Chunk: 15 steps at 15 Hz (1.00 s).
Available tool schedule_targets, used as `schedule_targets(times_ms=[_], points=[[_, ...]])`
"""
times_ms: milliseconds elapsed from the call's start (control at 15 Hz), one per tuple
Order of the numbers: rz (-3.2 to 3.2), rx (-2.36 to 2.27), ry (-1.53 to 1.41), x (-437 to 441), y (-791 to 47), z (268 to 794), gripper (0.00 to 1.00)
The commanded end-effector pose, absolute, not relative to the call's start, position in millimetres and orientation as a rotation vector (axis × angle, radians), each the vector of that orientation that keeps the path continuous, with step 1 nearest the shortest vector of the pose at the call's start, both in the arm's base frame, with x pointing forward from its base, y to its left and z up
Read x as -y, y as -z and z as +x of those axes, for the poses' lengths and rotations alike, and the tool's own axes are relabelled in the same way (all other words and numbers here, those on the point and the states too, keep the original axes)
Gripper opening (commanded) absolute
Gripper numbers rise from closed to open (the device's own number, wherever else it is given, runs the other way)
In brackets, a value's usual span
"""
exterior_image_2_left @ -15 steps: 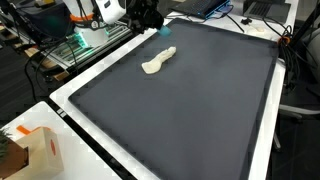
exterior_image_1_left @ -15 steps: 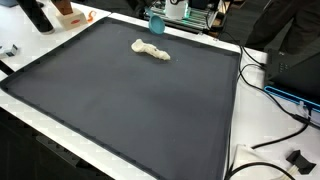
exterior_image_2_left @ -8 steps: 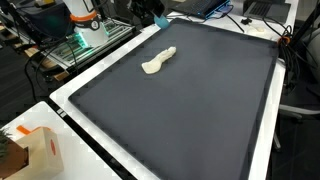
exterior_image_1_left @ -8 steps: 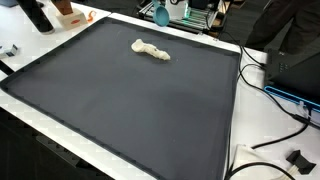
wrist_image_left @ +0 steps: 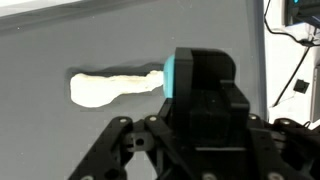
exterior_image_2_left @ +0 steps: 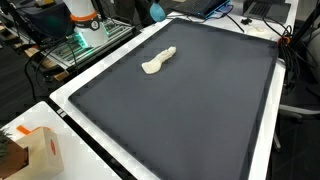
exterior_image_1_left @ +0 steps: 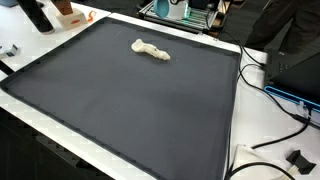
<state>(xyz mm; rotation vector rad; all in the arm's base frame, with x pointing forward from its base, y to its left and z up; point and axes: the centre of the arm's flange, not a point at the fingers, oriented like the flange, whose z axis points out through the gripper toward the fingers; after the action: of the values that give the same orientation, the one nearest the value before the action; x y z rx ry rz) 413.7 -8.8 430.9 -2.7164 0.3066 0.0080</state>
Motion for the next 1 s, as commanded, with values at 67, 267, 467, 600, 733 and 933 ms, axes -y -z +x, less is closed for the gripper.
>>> schedule_targets(times_ms=[67,267,467,600,733,933], points=[[-2.851,-0.339,0.016,-14.6,-462.5,407.9,0.25],[-2.938,-0.359,0.038,-26.6,-474.6,409.6,0.25],[-3.03,-0.399,0.047,-37.2,-482.5,410.4,0.25],[-3.083,-0.415,0.05,-44.3,-486.8,410.4,0.25],[-3.133,-0.411,0.047,-51.5,-492.0,410.3,0.25],[-3.104,-0.397,0.066,-49.0,-485.6,414.6,0.5]])
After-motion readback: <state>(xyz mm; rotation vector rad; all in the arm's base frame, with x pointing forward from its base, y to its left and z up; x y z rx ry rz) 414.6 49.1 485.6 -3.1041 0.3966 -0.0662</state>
